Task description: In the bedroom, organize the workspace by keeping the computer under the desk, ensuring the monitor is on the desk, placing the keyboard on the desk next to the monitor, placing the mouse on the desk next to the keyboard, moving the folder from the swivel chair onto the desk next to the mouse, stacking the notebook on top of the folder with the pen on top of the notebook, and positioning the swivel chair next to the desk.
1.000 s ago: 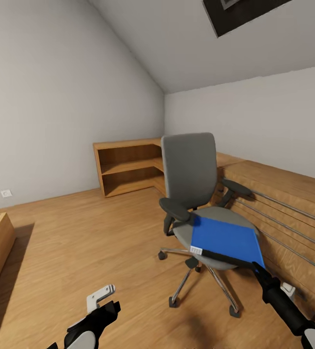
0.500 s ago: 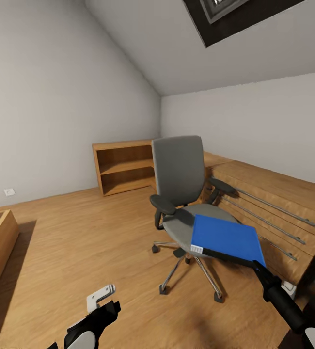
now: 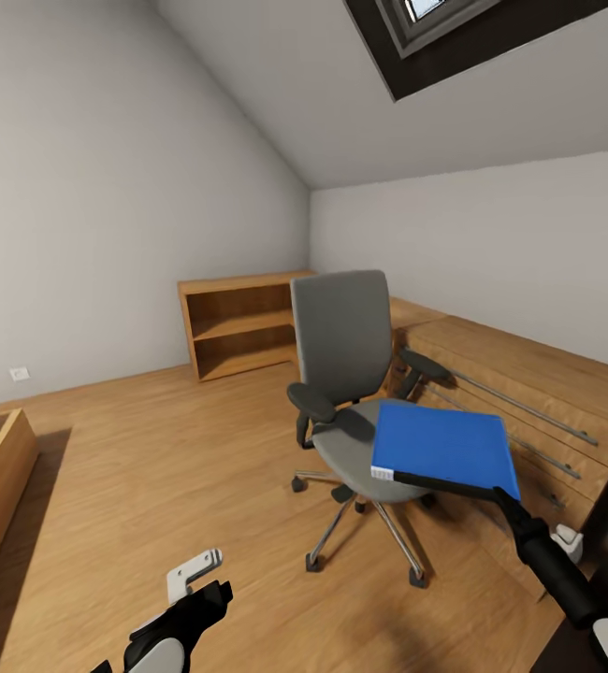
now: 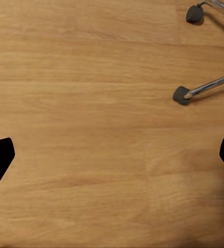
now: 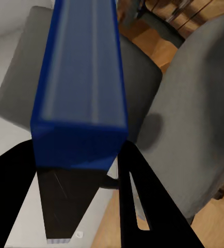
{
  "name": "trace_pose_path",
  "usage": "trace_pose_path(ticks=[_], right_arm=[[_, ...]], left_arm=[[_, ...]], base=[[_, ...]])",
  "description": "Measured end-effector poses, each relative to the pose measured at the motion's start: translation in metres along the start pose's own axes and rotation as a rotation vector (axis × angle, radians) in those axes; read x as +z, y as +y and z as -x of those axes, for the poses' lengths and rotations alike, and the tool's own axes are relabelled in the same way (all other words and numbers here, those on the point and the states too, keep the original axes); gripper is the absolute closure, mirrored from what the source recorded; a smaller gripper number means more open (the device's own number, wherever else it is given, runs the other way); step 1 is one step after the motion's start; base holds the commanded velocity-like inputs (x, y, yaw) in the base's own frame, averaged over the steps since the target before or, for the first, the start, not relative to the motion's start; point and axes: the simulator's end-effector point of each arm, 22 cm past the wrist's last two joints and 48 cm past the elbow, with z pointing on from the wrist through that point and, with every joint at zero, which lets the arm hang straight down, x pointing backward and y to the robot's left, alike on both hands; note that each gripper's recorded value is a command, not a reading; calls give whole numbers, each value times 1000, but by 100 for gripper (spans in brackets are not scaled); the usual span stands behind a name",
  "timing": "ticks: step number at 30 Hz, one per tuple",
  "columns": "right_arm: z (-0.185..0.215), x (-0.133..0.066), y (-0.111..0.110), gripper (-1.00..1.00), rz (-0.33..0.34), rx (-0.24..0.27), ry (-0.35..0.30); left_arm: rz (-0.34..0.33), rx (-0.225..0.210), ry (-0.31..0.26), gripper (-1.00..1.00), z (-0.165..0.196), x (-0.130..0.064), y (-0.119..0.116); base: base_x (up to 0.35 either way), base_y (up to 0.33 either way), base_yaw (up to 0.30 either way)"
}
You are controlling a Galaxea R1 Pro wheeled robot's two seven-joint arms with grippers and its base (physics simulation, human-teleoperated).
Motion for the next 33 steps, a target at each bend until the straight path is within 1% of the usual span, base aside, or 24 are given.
trace_pose_path(ticks=[4, 6, 7, 9, 12, 15, 17, 19, 20, 23, 25, 28, 31, 33], right_arm=[[8, -1, 24, 100, 22, -51, -4], [10, -4, 32, 100, 19, -70, -4], [13, -6, 37, 100, 9, -86, -6], [16, -7, 44, 100, -7, -103, -9], [25, -8, 54, 100, -54, -135, -22], [30, -6, 64, 100, -96, -146, -33], [32, -5, 70, 100, -121, -149, -40], [33, -7, 77, 100, -180, -152, -51], [33, -10, 76, 100, -211, -153, -50], [31, -13, 79, 100, -244, -150, -33], [30, -14, 83, 100, -247, -146, -22], [28, -13, 93, 100, -224, -141, -5], [27, -10, 113, 100, -157, -138, 10], [28, -9, 118, 100, -148, -139, 12]], left_arm=[[0, 0, 0, -100, 6, -6, -2], [-1, 0, 0, -100, 9, -9, -4], [-1, 0, 0, -100, 11, -10, -4], [-1, 0, 1, -100, 14, -13, -6], [-1, 0, 1, -100, 18, -17, -7], [0, 0, 0, -100, 23, -21, -9], [0, 1, -1, -100, 26, -24, -10], [0, 1, -1, -100, 29, -27, -11], [0, 1, 0, -100, 31, -28, -12], [1, 1, 0, -100, 35, -33, -13], [3, 1, 1, -100, 37, -35, -13], [7, 2, 2, -100, 41, -38, -14], [11, 4, 1, -100, 46, -42, -14], [12, 4, 0, -100, 48, -45, -15]], base=[[0, 0, 0], [0, 0, 0], [0, 0, 0], [0, 0, 0], [0, 0, 0], [0, 0, 0], [0, 0, 0], [0, 0, 0], [0, 0, 0], [0, 0, 0], [0, 0, 0], [0, 0, 0], [0, 0, 0], [0, 0, 0]])
